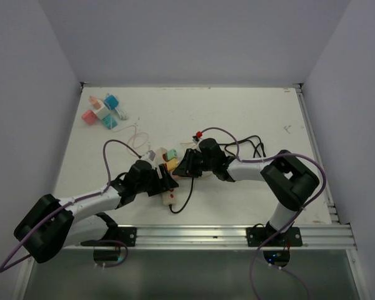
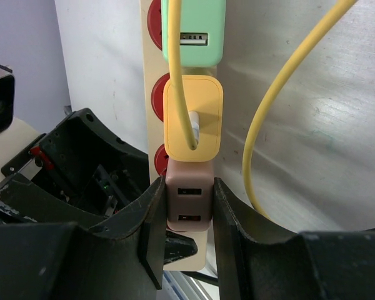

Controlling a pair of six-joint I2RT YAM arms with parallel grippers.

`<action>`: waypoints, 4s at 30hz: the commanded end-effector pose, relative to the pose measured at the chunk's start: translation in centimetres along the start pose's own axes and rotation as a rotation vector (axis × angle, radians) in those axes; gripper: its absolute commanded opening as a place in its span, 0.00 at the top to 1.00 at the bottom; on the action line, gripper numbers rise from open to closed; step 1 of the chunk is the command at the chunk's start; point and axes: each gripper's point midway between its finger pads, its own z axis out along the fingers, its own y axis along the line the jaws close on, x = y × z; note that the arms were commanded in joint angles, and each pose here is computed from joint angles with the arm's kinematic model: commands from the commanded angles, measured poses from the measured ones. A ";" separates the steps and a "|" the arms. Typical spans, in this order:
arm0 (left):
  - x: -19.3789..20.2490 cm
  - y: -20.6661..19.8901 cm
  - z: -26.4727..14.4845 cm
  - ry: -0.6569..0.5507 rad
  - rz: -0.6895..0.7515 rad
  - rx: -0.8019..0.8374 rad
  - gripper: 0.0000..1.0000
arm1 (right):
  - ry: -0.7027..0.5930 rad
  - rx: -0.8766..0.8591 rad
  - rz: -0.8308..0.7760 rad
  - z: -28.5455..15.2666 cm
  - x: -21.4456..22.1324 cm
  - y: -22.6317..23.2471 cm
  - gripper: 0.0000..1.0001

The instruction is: Pull the plug off the socket

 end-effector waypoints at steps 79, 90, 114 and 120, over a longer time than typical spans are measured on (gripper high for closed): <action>0.4 9.3 -0.3 -0.068 -0.148 -0.546 1.00 | -0.103 0.014 -0.004 -6.9 -5.7 -0.7 1.00; -1.1 8.0 1.6 -0.063 -0.127 -0.570 1.00 | -0.129 -0.033 -0.043 -8.2 -7.4 0.7 1.00; -5.0 7.2 2.7 -0.094 -0.049 -0.517 1.00 | -0.267 0.021 0.012 -12.6 -10.7 -2.3 1.00; -5.9 5.2 2.3 -0.117 -0.013 -0.418 1.00 | -0.346 0.138 0.054 -16.5 -10.0 -7.2 1.00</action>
